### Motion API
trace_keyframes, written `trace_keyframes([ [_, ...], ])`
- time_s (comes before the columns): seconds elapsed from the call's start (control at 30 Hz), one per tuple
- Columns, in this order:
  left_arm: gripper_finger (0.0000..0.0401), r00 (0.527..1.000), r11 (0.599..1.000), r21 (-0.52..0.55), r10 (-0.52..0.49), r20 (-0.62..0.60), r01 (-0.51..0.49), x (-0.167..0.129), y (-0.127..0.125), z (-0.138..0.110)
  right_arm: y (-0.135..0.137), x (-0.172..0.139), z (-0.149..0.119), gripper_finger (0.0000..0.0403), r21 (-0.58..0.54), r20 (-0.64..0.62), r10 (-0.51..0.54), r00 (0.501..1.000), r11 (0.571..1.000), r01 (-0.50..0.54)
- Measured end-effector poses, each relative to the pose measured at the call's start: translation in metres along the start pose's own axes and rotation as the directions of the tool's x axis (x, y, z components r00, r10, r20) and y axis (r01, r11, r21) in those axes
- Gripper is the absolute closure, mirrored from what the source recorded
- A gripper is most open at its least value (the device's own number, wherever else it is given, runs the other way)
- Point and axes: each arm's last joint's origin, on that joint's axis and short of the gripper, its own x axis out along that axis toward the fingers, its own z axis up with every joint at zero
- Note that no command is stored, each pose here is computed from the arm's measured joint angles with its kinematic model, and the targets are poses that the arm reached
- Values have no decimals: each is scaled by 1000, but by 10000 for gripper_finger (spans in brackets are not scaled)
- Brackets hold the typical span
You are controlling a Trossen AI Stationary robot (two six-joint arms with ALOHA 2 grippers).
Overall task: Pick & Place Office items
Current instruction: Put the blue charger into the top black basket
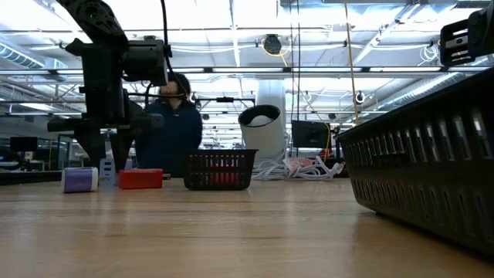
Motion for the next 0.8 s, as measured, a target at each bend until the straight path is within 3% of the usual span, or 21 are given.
trace_keyframes([
  [0.37,256,1000,1000,12,1,8,-2,0,0,0,0,0,0,174,0,0,1,1000,1000,-1],
  [0.8,263,1000,992,127,-5,4,4,0,-1,0,0,0,0,175,0,-1,1,1000,1000,-1],
])
